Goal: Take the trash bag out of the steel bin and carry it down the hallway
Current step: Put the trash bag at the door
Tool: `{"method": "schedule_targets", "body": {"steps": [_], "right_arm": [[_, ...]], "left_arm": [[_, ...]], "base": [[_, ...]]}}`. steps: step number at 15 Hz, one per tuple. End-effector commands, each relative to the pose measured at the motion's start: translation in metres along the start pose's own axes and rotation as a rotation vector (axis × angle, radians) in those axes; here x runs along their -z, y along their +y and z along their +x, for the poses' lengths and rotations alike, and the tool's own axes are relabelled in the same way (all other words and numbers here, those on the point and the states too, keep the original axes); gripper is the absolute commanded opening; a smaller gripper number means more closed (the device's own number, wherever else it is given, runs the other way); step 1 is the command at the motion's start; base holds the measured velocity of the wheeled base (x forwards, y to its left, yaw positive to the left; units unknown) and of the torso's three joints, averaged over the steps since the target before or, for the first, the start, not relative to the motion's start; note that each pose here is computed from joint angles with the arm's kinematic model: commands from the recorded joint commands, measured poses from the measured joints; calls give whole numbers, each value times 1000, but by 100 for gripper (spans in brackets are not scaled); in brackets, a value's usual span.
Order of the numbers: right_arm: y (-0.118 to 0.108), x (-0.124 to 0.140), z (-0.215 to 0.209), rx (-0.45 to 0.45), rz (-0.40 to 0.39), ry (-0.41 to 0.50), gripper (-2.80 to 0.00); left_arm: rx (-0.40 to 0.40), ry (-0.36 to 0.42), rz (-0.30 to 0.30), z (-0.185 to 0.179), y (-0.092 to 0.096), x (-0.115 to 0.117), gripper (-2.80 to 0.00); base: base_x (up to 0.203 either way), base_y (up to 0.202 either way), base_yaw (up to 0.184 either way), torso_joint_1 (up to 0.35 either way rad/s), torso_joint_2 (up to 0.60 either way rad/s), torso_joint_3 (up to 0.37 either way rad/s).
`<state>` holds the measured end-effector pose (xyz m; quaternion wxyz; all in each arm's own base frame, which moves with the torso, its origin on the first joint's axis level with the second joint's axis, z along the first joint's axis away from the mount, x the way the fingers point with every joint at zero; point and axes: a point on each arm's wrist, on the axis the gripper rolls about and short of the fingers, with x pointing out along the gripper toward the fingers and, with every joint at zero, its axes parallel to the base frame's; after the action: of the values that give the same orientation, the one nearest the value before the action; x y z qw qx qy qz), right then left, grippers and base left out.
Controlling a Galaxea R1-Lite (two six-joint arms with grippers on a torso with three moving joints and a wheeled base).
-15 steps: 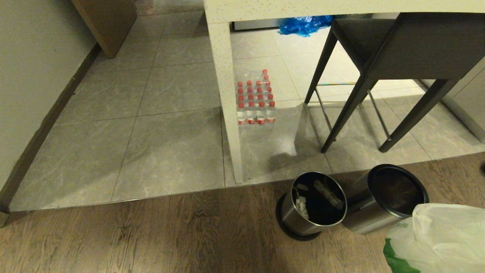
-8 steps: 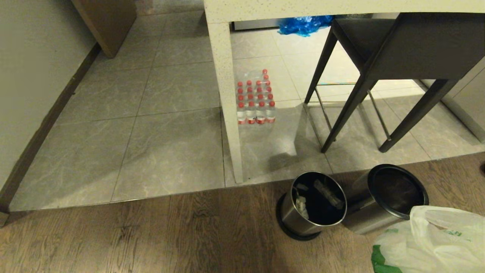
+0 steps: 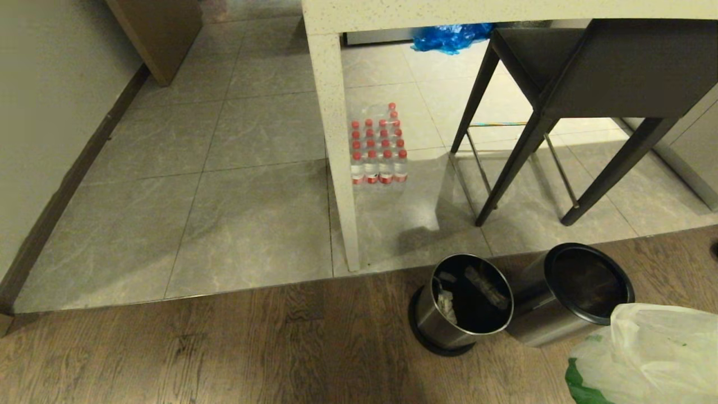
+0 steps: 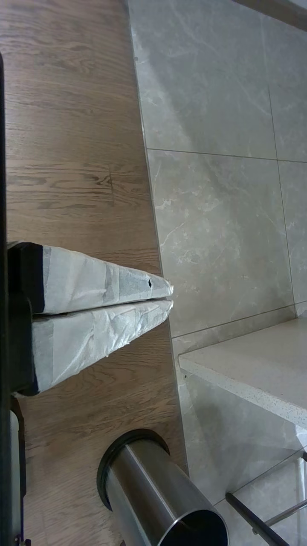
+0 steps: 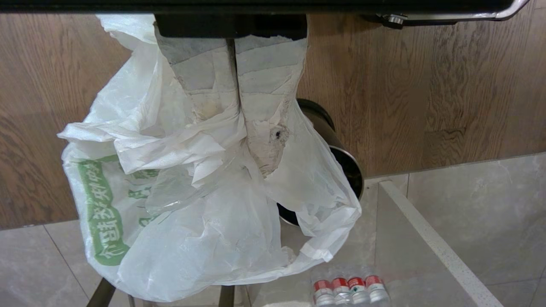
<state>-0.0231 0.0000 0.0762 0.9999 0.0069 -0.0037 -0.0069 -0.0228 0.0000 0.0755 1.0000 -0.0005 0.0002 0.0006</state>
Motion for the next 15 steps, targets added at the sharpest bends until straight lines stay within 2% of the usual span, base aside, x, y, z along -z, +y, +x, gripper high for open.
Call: {"method": "schedule_targets", "body": {"steps": [1, 6, 15], "right_arm": [[0, 0, 0, 1, 0, 4, -280], [0, 0, 0, 2, 0, 4, -280], [0, 0, 0, 0, 0, 4, -280]], "left_arm": [[0, 1, 0, 0, 0, 0, -280], [0, 0, 0, 0, 0, 0, -280], [0, 0, -3, 0, 0, 0, -280]], "base": [[0, 0, 0, 0, 0, 0], [0, 0, 0, 1, 0, 16], [0, 0, 0, 2, 0, 183]]}}
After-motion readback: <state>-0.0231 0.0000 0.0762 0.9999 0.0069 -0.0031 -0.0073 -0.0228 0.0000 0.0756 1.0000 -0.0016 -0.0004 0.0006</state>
